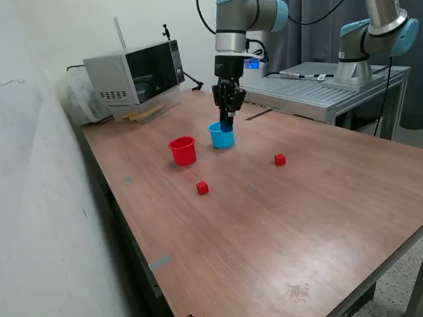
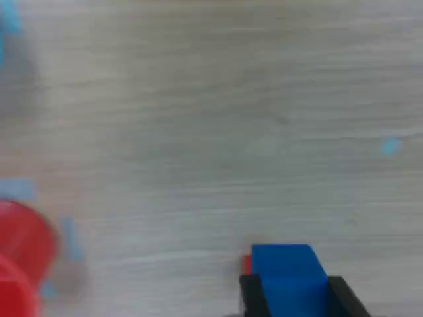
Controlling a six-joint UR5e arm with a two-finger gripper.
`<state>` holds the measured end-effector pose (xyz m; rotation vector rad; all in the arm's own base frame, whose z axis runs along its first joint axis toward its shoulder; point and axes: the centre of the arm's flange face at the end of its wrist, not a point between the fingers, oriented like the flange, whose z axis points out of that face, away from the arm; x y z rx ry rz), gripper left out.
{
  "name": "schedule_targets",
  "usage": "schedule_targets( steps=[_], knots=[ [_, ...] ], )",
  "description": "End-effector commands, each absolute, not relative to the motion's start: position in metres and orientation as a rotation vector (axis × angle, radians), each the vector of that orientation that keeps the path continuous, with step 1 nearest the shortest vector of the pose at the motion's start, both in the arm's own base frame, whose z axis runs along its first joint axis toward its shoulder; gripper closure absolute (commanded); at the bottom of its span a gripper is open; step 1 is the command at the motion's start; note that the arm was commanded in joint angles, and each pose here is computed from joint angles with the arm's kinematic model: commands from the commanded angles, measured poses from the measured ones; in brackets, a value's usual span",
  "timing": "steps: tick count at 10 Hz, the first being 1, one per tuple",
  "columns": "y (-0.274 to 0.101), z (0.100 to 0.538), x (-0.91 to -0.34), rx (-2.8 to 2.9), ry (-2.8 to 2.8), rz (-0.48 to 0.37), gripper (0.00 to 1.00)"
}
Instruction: Place red objects in the red bin, and blue objects in the blue bin.
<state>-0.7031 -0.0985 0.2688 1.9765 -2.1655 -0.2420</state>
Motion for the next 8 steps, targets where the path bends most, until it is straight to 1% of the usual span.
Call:
schedule_targets(
  steps=[1, 2, 4, 8],
  knots=[
    [-0.011, 0.276, -0.662, 1.892, -2.299, -0.224, 1.00],
    [0.004, 0.273, -0.649, 1.870, -2.334, -0.208, 1.00],
    [0.008, 0.271, -0.633, 1.874, -2.347, -0.193, 1.00],
    [0.033, 0.254, -0.618, 1.856, -2.400, -0.153, 1.00]
  ],
)
